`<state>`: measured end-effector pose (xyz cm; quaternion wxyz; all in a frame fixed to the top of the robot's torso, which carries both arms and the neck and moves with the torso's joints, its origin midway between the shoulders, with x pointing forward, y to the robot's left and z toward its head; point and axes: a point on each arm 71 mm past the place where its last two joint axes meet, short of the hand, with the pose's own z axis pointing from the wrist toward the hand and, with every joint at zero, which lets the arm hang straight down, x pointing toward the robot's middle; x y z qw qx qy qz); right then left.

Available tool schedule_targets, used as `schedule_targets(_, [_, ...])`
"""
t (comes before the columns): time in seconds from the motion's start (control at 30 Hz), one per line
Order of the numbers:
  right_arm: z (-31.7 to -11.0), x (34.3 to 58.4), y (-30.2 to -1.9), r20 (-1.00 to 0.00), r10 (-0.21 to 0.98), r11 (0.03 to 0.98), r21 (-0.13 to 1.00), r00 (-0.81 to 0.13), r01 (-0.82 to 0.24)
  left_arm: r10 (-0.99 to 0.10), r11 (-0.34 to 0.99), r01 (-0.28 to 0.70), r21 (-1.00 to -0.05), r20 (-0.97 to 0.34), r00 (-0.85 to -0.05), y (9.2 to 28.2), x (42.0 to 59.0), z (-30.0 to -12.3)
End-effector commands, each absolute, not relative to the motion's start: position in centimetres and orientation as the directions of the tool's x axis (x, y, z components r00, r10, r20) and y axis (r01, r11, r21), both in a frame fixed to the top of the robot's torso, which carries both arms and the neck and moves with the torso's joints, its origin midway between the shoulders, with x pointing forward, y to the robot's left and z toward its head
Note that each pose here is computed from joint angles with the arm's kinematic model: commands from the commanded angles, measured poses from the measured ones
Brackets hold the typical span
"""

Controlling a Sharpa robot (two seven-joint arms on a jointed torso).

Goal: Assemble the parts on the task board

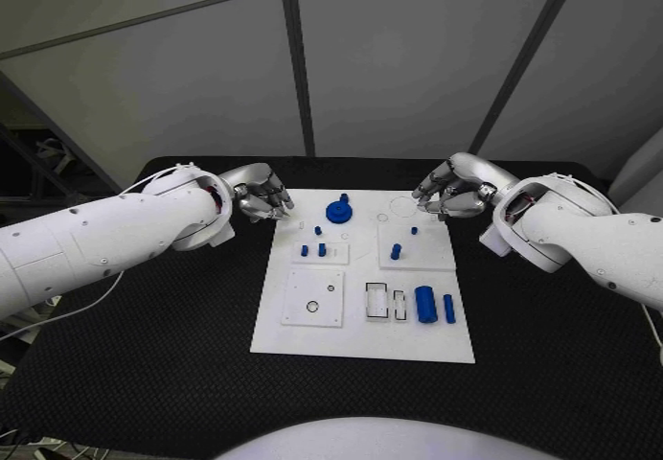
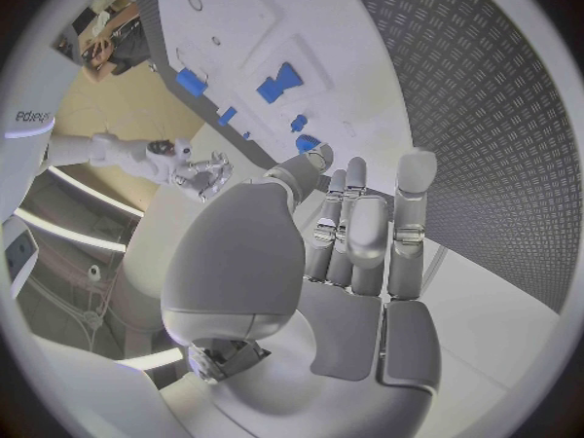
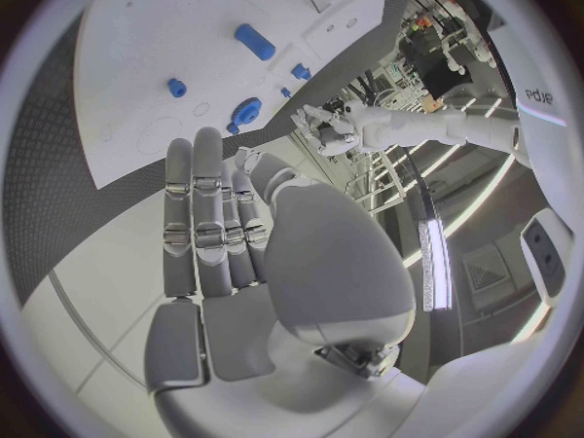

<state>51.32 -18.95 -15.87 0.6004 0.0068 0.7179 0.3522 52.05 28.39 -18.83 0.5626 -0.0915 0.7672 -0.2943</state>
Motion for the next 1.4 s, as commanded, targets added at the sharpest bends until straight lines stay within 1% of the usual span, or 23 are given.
schedule_targets(0.03, [-15.9,51.2,-18.6,-0.959,0.221,0.825,0.281,-0.179,-0.491,-0.740,0.593,0.163,-0.788,-0.614,-0.275,28.6,51.7,-17.4])
schedule_targets(0.1, [-15.9,51.2,-18.5,-0.974,0.172,0.834,0.224,-0.147,-0.504,-0.813,0.499,0.147,-0.854,-0.520,-0.264,28.8,51.3,-17.0])
schedule_targets(0.13, [-16.0,51.1,-18.4,-0.982,0.140,0.840,0.186,-0.127,-0.510,-0.858,0.423,0.134,-0.896,-0.444,-0.257,28.8,50.9,-16.8])
schedule_targets(0.2, [-16.3,51.0,-18.3,-0.988,0.106,0.844,0.148,-0.110,-0.515,-0.899,0.337,0.121,-0.934,-0.357,-0.253,28.8,50.4,-16.6])
schedule_targets(0.43, [-17.1,50.9,-17.8,-0.996,0.035,0.852,0.072,-0.081,-0.518,-0.957,0.134,0.098,-0.986,-0.155,-0.246,28.4,49.2,-16.3])
schedule_targets(0.53, [-17.5,50.9,-17.6,-0.997,0.018,0.854,0.055,-0.075,-0.518,-0.963,0.078,0.093,-0.993,-0.099,-0.249,28.2,48.8,-16.3])
schedule_targets(0.83, [-18.9,51.0,-16.7,-0.995,-0.011,0.852,0.044,-0.101,-0.522,-0.964,0.026,0.093,-0.995,-0.049,-0.262,27.7,48.4,-16.2])
schedule_targets(1.4, [-20.6,50.9,-15.7,-0.988,-0.036,0.845,0.050,-0.151,-0.533,-0.966,0.025,0.090,-0.996,-0.047,-0.253,27.6,48.3,-16.2])
